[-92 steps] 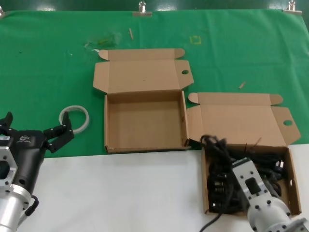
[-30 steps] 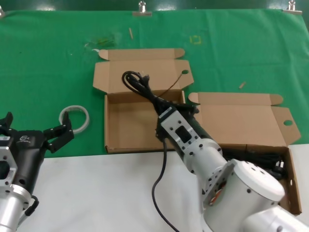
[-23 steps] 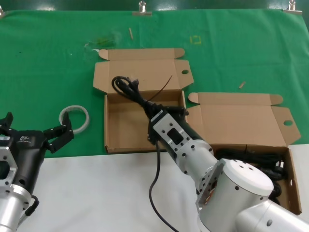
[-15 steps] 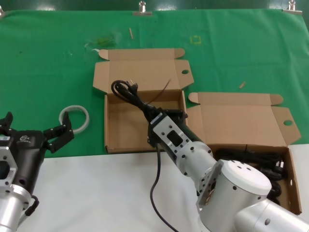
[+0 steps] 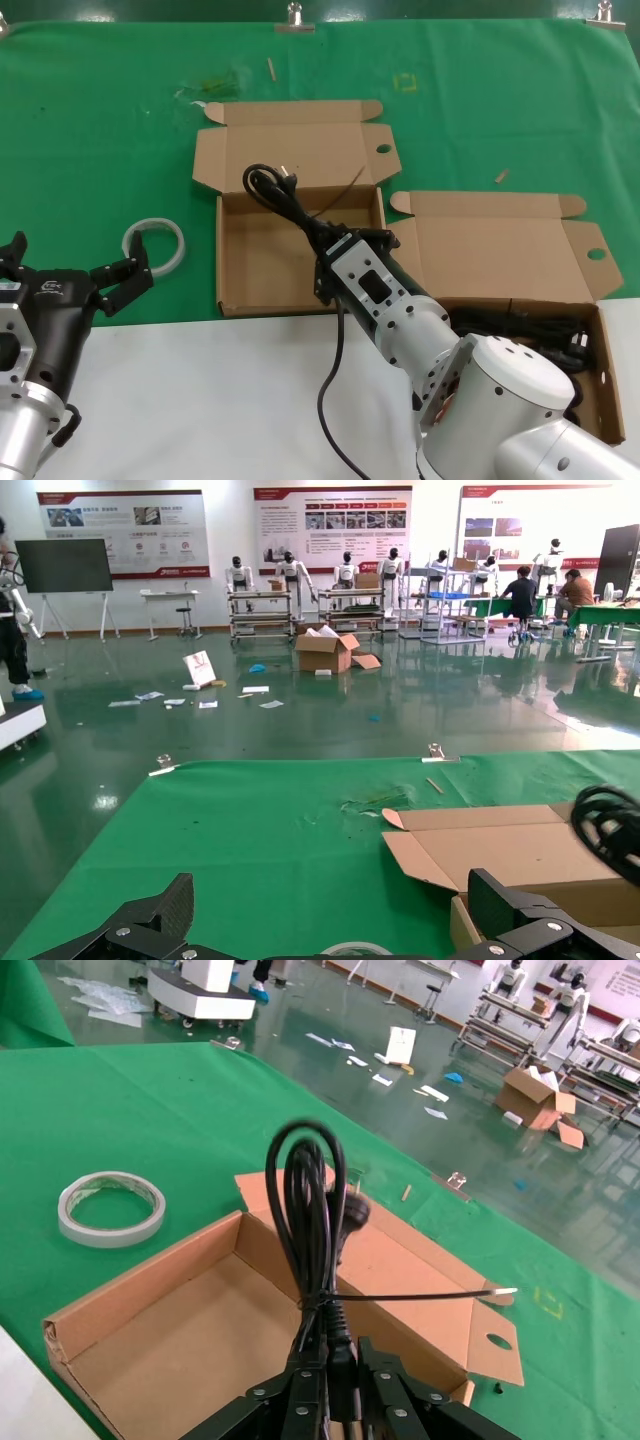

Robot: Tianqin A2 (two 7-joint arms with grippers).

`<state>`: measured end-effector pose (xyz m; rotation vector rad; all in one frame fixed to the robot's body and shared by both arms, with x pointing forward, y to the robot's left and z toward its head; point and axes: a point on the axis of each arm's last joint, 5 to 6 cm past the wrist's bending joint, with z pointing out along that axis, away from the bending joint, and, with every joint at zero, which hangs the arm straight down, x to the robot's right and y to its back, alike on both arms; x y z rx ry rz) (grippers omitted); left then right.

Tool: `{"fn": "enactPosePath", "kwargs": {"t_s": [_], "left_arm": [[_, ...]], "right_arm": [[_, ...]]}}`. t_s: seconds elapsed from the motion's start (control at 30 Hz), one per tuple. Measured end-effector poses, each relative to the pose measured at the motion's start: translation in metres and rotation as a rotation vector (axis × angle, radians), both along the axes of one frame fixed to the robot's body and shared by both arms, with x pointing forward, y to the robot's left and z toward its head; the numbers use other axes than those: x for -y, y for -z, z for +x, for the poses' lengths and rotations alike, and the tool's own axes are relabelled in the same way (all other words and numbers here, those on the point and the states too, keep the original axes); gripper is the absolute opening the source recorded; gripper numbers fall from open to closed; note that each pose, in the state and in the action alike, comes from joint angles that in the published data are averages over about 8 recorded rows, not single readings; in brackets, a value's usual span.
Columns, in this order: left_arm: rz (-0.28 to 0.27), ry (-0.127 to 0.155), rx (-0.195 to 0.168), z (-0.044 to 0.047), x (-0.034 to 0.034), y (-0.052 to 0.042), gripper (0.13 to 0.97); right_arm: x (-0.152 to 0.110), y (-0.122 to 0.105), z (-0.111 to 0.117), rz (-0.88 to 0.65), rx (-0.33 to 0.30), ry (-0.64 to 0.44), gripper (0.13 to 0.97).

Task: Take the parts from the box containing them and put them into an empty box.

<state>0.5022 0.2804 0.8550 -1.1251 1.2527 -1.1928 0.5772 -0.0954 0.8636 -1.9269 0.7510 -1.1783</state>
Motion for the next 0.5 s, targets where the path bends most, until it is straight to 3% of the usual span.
{"fn": "enactPosePath", "kwargs": {"t_s": [0.13,0.5], "left_arm": [[0.0,0.0,0.0,0.0,0.0,0.0,0.965],[0.0,0.0,0.0,0.0,0.0,0.0,0.965]], "right_arm": [[0.0,0.0,0.0,0.001,0.0,0.0,0.182],[0.0,0.0,0.0,0.001,0.0,0.0,0.284]]}}
